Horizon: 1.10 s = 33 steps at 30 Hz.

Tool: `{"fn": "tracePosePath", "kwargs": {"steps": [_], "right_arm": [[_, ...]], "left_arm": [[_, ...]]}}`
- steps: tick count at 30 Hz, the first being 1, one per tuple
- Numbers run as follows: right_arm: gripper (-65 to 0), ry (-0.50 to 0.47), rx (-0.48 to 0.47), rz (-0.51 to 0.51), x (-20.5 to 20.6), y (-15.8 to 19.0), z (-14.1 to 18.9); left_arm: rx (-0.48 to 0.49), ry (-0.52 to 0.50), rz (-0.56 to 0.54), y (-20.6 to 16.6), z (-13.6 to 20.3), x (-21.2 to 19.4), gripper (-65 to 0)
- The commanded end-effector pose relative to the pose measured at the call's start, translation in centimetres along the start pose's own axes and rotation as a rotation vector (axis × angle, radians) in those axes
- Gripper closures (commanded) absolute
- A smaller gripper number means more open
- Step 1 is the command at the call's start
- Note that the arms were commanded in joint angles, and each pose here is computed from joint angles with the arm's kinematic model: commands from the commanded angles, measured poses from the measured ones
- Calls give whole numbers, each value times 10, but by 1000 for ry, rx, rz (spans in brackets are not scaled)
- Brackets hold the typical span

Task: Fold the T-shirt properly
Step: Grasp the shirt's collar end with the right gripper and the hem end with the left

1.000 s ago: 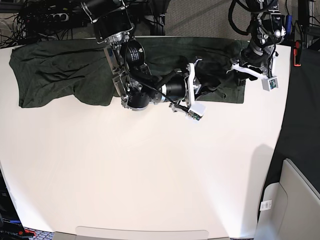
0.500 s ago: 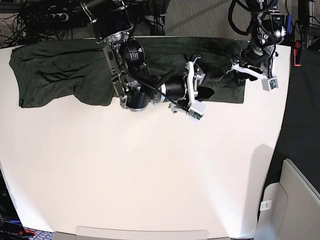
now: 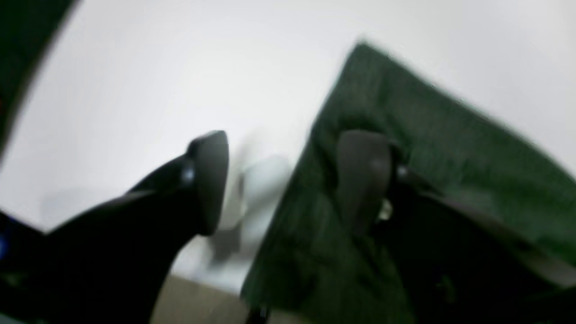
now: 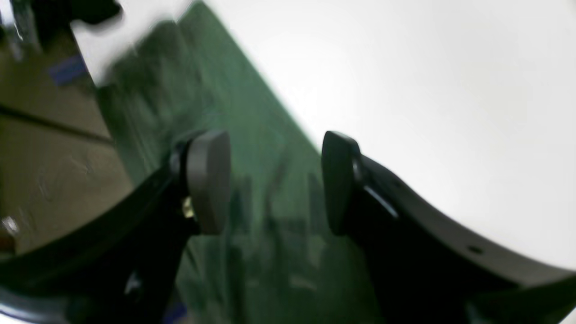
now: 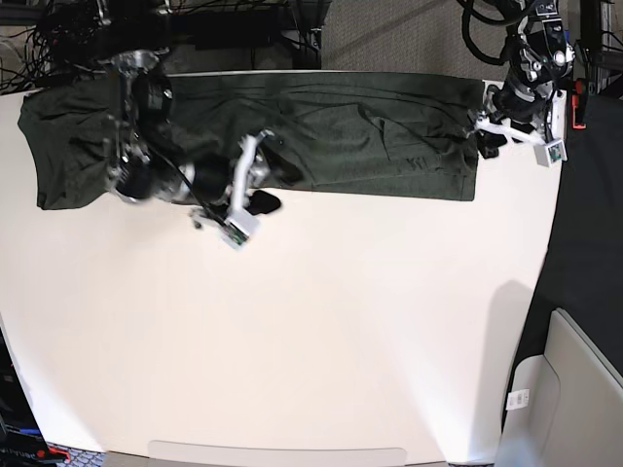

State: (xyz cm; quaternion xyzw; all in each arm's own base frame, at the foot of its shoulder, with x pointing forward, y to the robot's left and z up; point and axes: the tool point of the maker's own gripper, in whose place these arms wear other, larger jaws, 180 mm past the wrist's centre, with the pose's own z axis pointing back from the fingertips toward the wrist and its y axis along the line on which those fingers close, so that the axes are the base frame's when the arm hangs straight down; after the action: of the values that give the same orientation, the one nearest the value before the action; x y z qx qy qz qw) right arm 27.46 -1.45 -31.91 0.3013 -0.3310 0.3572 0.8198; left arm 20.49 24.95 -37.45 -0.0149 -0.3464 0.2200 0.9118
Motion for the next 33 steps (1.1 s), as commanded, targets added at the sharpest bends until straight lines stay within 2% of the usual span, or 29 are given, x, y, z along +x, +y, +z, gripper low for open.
{"fn": "tracePosePath", "kwargs": {"steps": [1, 6, 12, 19, 25, 29, 33], "right_arm": [[-298, -54, 0, 43, 16, 3, 9], [-298, -16, -27, 28, -11, 10, 25], [-298, -2, -74, -11, -32, 5, 49], [-298, -11, -111, -76, -46, -9, 76], [-298, -11, -110, -86, -49, -7, 76], [-298, -10, -107, -91, -50, -6, 76], [-298, -11, -108, -90, -50, -6, 76]], "left_arm": [[2, -18, -24, 1, 3, 9, -405], [-20, 26, -45, -5, 1, 11, -439], [-108, 76, -148, -23, -4, 10, -442], [-109, 108, -142, -22, -9, 5, -446], [-85, 121, -119, -11, -11, 1, -441], [-66, 107, -116, -4, -1, 6, -410], [-162, 99, -76, -23, 9, 11, -410]]}}
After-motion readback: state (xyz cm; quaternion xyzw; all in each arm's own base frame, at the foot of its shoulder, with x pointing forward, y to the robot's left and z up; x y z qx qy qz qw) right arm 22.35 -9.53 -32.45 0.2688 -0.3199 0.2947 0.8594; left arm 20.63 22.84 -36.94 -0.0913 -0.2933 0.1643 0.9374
